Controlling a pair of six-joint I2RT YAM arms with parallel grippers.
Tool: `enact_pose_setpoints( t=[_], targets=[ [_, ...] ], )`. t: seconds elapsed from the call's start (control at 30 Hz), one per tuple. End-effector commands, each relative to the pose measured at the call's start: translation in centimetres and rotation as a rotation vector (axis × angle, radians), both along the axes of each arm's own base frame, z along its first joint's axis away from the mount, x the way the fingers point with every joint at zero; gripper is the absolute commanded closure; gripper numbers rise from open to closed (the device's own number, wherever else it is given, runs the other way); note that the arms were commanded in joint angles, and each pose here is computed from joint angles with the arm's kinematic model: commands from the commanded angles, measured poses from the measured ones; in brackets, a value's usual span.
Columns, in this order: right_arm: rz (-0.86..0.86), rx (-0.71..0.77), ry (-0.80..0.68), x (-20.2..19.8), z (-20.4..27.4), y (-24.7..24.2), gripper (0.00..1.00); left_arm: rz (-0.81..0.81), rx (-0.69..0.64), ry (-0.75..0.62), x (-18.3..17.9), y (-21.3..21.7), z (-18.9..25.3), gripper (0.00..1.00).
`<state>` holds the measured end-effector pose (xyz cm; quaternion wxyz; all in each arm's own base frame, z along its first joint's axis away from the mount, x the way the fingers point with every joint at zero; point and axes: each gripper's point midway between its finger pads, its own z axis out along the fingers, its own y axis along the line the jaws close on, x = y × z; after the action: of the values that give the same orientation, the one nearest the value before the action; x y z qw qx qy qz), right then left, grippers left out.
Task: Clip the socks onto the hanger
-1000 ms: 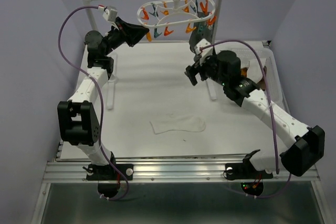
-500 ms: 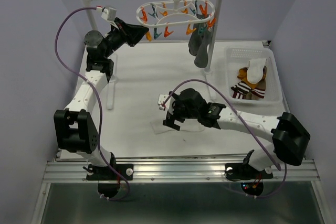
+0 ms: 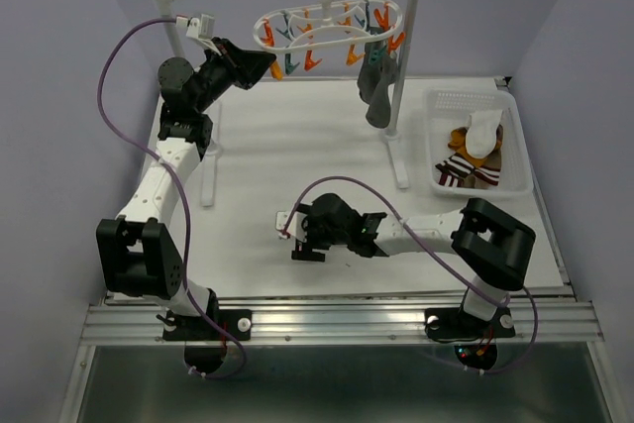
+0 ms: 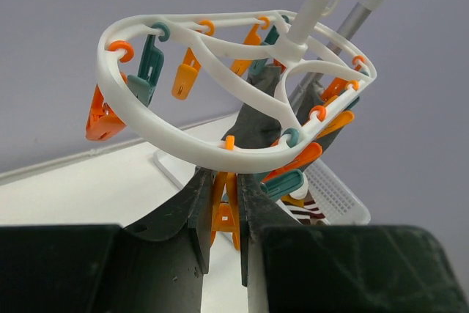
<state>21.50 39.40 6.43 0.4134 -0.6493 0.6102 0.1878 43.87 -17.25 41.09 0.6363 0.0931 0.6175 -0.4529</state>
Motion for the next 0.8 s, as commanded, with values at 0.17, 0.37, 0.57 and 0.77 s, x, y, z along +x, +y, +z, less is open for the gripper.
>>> enact_pose_setpoints(
  t=[0.17,0.37,0.57,0.77],
  targets=[
    [0.050,0.058,-0.080,-0.9,1.0,3.0,0.23,0.035,-0.026,0.006,-1.0,0.4,1.8,1.00],
    [0.003,0.018,-0.101,0.3,-0.6,3.1,0.34,0.026,-0.029,0.018,-0.9,0.3,1.8,1.00],
    [-0.032,-0.018,-0.075,0.4,-2.5,2.5,0.47,0.019,-0.026,0.014,-1.2,0.2,2.2,1.00],
    [-0.105,0.090,-0.111,1.5,1.6,3.1,0.94,0.021,-0.021,-0.002,-1.6,0.3,2.7,1.00]
  ],
)
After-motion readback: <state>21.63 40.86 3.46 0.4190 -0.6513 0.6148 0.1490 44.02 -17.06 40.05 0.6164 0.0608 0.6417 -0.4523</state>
